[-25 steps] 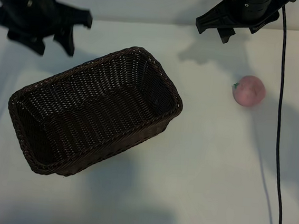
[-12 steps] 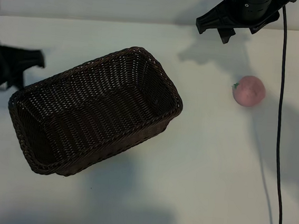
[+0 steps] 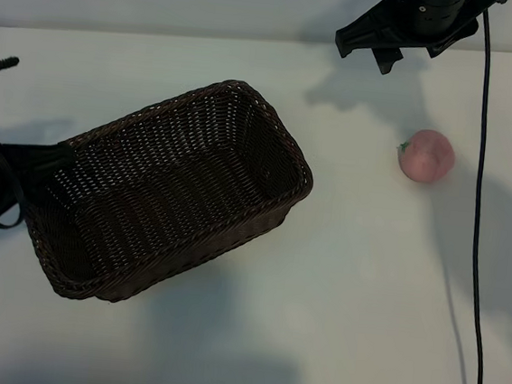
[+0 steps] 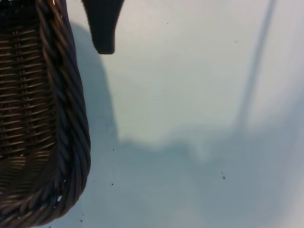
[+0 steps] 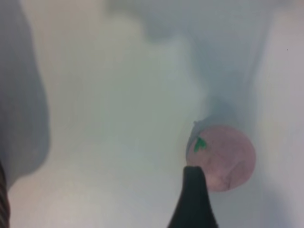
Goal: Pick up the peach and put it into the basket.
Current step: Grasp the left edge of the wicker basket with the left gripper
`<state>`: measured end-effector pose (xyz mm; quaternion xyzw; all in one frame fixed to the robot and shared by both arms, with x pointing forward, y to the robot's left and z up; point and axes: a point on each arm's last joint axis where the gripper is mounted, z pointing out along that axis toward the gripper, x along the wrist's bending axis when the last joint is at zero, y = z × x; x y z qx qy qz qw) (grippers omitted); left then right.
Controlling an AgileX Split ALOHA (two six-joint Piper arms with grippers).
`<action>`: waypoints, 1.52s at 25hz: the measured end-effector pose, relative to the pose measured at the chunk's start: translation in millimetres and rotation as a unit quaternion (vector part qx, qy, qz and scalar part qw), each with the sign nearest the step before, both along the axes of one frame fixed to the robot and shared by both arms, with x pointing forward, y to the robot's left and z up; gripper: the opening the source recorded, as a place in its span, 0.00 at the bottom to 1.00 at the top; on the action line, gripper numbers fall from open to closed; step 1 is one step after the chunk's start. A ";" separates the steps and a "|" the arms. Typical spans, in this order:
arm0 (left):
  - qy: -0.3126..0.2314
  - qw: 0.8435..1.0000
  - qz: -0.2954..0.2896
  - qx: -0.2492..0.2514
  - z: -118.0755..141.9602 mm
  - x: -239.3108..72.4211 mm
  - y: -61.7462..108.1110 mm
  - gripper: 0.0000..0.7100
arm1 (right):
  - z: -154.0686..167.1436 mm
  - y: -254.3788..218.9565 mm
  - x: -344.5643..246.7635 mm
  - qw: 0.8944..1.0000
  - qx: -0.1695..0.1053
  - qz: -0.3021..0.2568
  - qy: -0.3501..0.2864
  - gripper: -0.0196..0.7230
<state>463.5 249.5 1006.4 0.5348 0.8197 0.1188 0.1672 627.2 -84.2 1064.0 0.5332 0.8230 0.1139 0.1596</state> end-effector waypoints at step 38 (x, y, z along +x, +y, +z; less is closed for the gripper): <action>0.074 0.997 0.031 -0.019 -71.2 30.7 -13.7 0.41 | 0.0 0.0 -0.1 1.000 0.000 0.000 0.001 0.74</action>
